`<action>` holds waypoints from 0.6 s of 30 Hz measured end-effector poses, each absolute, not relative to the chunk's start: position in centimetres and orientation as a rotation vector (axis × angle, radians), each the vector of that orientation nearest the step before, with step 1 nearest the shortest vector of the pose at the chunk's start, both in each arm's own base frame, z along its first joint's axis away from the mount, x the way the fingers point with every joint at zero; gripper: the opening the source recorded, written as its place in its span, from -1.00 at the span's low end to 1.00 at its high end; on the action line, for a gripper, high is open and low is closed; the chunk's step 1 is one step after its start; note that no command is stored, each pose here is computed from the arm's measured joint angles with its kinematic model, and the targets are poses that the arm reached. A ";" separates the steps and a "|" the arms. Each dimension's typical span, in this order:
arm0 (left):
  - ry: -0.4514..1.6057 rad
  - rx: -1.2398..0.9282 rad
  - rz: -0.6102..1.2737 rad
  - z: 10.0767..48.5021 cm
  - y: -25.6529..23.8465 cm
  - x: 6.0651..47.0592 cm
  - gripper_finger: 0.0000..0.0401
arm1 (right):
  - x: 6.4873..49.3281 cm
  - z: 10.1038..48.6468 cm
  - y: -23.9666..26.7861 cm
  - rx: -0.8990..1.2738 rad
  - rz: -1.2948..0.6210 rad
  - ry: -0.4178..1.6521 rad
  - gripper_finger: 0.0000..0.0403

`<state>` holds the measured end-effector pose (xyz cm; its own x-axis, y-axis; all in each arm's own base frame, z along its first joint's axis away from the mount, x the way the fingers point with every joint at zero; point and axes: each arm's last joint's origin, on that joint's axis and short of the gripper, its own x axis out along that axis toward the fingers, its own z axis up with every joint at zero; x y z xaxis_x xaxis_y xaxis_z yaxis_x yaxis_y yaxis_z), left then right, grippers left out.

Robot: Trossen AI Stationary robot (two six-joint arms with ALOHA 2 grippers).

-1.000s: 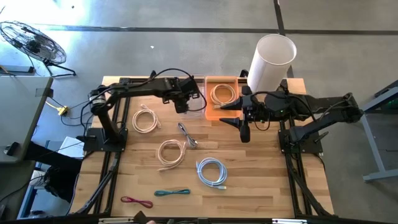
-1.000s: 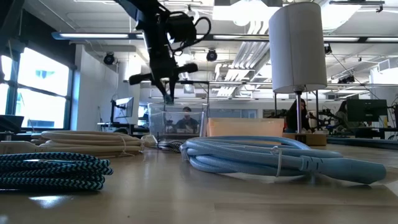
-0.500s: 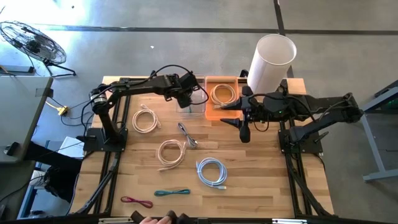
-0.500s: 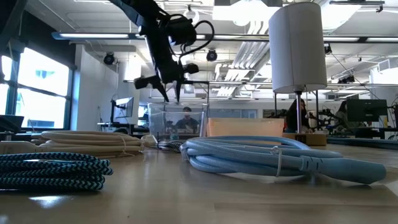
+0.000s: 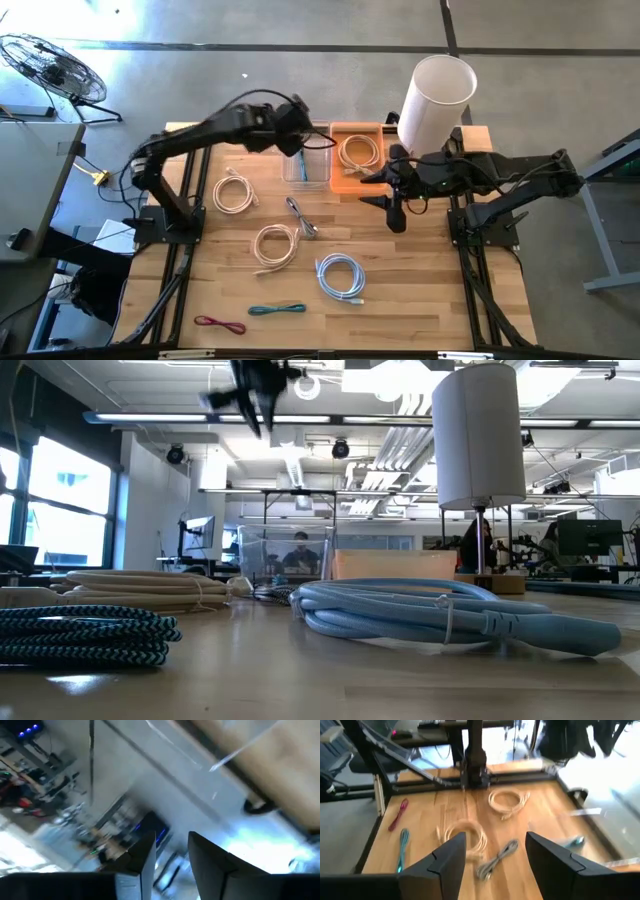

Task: Pick & Place USB Port
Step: Put the light blue hdmi cable into the orange bin

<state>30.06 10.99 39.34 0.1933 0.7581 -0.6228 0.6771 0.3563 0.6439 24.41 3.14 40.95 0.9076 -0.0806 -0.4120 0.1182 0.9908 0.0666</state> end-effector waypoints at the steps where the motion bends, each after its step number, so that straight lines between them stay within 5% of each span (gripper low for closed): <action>1: 1.464 1.290 0.099 40.8 10.2 29.3 -0.47 | 24.3 40.8 3.2 0.114 -0.093 0.442 -0.02; 10: 0.846 0.543 -0.191 49.5 5.1 22.8 -0.47 | 25.1 37.2 3.9 0.390 -0.048 0.775 -0.02; 18: 0.850 0.240 -0.239 49.0 3.6 20.8 -0.47 | 28.9 31.9 4.8 0.486 -0.056 1.080 -0.02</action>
